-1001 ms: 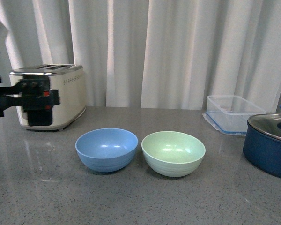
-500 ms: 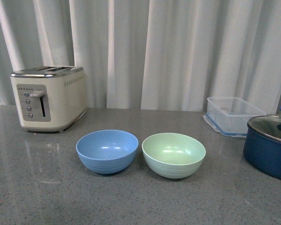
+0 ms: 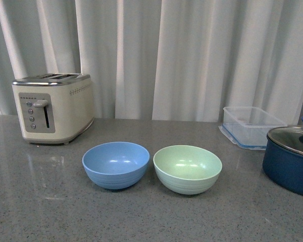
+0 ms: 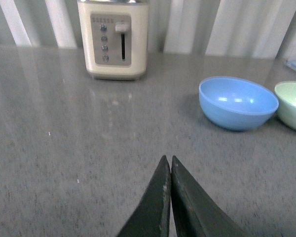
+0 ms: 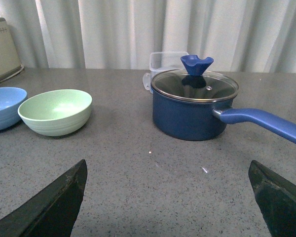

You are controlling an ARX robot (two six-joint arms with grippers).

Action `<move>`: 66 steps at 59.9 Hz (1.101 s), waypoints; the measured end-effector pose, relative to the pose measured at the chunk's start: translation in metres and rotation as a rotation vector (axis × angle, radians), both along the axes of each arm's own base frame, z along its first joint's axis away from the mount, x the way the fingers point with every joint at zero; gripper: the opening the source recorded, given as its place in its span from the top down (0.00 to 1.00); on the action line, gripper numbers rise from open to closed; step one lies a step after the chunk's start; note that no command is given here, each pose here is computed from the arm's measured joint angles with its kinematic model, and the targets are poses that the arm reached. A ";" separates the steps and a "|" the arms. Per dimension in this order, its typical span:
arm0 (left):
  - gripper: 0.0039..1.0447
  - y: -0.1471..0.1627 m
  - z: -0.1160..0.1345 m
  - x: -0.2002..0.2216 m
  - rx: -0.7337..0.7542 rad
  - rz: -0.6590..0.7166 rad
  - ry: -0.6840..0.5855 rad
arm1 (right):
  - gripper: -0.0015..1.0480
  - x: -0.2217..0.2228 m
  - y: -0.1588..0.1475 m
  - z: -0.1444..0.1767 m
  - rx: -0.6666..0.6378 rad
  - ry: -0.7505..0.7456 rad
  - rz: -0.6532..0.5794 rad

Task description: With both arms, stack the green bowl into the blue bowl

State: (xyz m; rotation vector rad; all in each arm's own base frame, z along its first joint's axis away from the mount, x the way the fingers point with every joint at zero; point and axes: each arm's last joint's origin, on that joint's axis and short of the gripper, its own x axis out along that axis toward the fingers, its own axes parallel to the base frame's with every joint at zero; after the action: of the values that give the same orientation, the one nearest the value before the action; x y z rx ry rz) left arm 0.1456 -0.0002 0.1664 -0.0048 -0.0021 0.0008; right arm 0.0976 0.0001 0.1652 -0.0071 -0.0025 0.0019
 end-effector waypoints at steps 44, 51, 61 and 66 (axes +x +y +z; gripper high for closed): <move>0.97 0.000 0.008 -0.028 0.000 0.000 -0.023 | 0.10 0.000 0.000 0.000 0.000 0.000 0.000; 0.97 0.000 0.008 -0.031 0.000 0.000 -0.023 | 0.10 0.000 0.000 0.000 0.000 0.000 0.000; 0.97 0.000 0.008 -0.035 0.000 0.000 -0.023 | 0.10 0.000 0.000 0.000 0.000 0.000 0.000; 0.97 0.000 0.007 -0.036 0.000 0.000 -0.023 | 0.10 0.000 0.000 0.000 0.000 0.000 0.000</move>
State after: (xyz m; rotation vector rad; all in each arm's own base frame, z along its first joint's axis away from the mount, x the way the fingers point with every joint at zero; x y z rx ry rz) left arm 0.1093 -0.0002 0.1738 -0.0048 -0.0250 0.0003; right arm 0.0976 0.0001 0.1652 -0.0071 -0.0025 0.0019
